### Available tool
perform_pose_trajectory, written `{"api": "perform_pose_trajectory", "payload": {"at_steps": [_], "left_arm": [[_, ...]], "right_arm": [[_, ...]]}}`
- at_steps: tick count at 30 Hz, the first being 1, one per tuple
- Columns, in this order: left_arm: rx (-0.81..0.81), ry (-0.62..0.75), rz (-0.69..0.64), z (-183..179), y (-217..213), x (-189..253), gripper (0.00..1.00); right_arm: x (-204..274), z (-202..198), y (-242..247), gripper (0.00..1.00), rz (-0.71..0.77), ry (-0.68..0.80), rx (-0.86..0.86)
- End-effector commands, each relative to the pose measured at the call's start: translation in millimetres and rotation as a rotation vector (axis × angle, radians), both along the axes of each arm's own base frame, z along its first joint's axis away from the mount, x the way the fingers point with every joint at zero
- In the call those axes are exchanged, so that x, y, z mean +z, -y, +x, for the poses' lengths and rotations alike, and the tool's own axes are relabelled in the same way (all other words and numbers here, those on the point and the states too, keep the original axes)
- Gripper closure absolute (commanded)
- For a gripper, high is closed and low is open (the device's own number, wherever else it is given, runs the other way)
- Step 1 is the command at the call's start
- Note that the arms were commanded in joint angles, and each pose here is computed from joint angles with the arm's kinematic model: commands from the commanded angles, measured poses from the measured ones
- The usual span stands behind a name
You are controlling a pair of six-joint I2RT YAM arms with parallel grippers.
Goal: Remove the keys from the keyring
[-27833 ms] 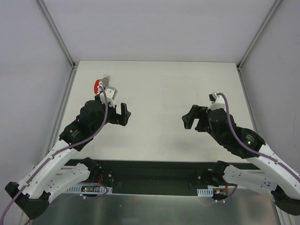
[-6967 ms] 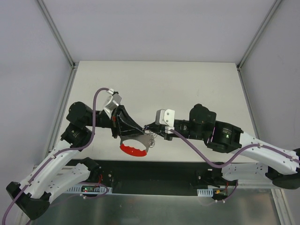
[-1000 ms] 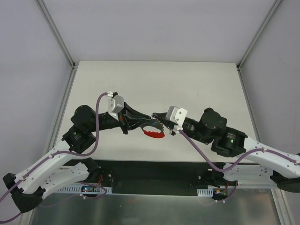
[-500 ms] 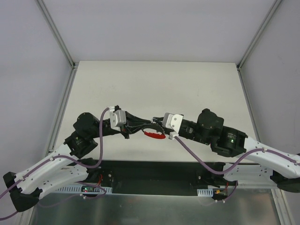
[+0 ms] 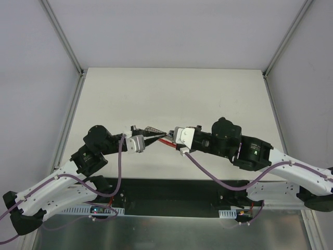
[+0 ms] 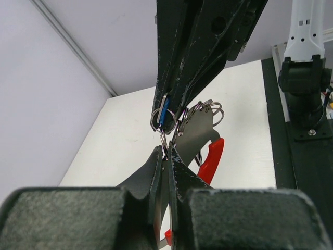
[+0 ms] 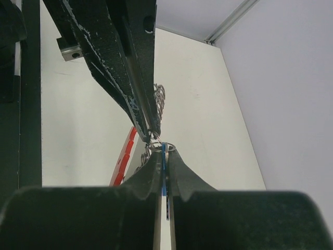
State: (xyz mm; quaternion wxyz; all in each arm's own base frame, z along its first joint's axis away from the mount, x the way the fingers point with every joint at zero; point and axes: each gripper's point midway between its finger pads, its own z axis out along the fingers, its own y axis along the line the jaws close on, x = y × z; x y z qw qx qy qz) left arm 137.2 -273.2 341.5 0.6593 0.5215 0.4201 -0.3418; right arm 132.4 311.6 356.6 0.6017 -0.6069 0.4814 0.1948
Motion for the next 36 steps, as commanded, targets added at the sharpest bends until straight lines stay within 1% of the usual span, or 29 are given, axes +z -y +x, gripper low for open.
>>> {"api": "perform_pose_trajectory", "payload": {"at_steps": [1,6,11,16,21,23,27,28,29,33,36], "left_arm": [[0.088,0.081,0.063,17.6,-6.3,-8.0,1.0],[0.1,0.087,0.089,19.9,-7.9,-17.0,1.0],[0.132,0.066,0.097,26.1,-9.3,-21.6,1.0],[0.147,0.057,0.094,27.2,-11.2,-22.6,1.0],[0.164,0.056,0.092,29.3,-13.4,-23.5,1.0],[0.167,0.059,0.09,29.3,-14.4,-22.9,1.0],[0.175,0.06,0.091,30.8,-14.7,-22.9,1.0],[0.176,0.059,0.092,31.2,-14.6,-23.3,1.0],[0.176,0.058,0.09,31.0,-14.8,-23.3,1.0],[0.174,0.059,0.086,30.4,-14.6,-22.5,1.0],[0.167,0.057,0.078,29.1,-13.8,-22.9,1.0]], "right_arm": [[30.1,-10.7,-0.4,0.98,0.054,0.025,0.05],[29.3,-5.2,-1.4,0.98,0.042,0.045,0.021],[27.0,-7.7,-5.9,0.97,0.016,0.047,0.031],[18.5,-11.4,-7.2,0.94,-0.021,0.029,0.024],[11.6,-7.7,-1.6,0.91,-0.035,0.003,-0.025],[9.4,-7.4,-0.2,0.88,-0.04,-0.002,-0.031],[7.6,-8.0,1.3,0.87,-0.047,-0.008,-0.032],[6.7,-7.2,1.2,0.87,-0.052,-0.009,-0.035],[6.2,-8.3,0.9,0.99,-0.056,-0.009,-0.028],[1.3,-9.0,-0.7,0.99,-0.073,-0.013,-0.022],[-0.6,-4.5,-2.7,0.99,-0.064,-0.025,-0.055]]}}
